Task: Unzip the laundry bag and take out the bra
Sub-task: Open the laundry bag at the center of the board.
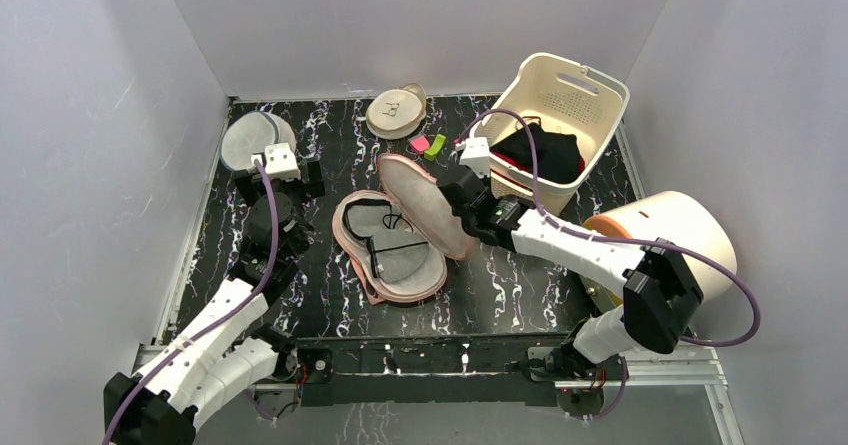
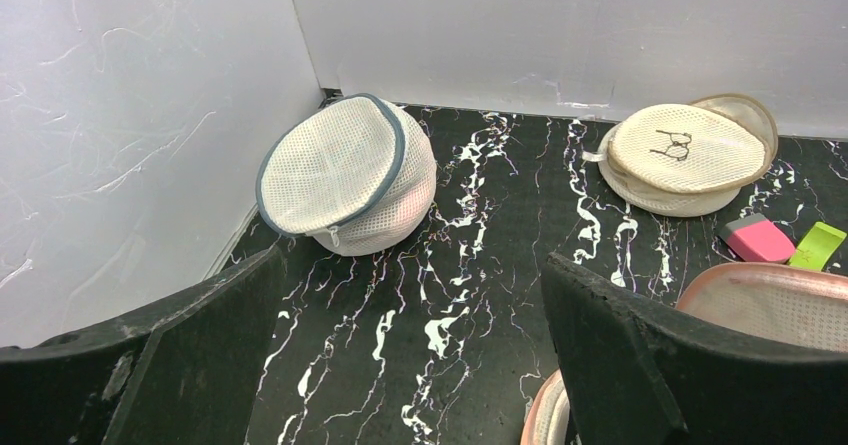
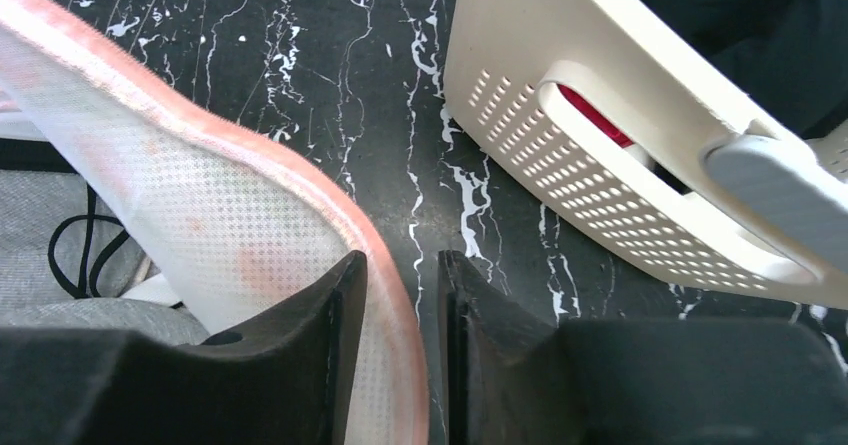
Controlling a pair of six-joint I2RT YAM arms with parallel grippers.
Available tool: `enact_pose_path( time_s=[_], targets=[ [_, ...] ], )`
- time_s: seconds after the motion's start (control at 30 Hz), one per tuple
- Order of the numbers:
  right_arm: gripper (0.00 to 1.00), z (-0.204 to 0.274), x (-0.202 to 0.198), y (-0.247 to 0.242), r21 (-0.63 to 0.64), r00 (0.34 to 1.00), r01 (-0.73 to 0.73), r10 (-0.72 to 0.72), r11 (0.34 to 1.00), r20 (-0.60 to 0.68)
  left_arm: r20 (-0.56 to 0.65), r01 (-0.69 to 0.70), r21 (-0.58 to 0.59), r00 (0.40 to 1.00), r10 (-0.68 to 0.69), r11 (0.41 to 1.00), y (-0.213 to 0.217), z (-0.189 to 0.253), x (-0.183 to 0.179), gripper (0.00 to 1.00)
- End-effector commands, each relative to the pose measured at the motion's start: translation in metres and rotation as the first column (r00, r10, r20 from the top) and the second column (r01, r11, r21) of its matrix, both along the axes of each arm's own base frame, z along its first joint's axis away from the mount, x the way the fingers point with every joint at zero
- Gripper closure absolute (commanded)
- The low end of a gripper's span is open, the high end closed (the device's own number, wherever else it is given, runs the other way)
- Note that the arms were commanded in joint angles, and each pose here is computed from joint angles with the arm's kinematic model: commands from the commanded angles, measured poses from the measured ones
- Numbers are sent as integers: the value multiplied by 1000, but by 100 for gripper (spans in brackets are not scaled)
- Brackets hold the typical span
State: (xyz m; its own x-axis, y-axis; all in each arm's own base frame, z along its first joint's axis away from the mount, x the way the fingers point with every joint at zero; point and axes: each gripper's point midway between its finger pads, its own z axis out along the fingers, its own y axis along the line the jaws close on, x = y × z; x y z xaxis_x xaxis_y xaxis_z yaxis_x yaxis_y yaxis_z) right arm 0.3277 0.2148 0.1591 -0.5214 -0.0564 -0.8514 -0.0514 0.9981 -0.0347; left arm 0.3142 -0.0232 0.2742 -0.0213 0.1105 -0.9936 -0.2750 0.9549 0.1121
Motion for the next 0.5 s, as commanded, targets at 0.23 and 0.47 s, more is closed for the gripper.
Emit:
enact_pose_path(
  time_s=[0.23, 0.47],
  targets=[
    [54, 63, -25, 25, -137, 994, -41, 54, 990, 97, 21, 5, -25, 1000, -5, 1000, -1, 7, 2, 2],
    [29, 36, -68, 133, 210, 899, -424, 437, 881, -19, 16, 6, -25, 1000, -6, 1000, -1, 6, 2, 2]
  ],
)
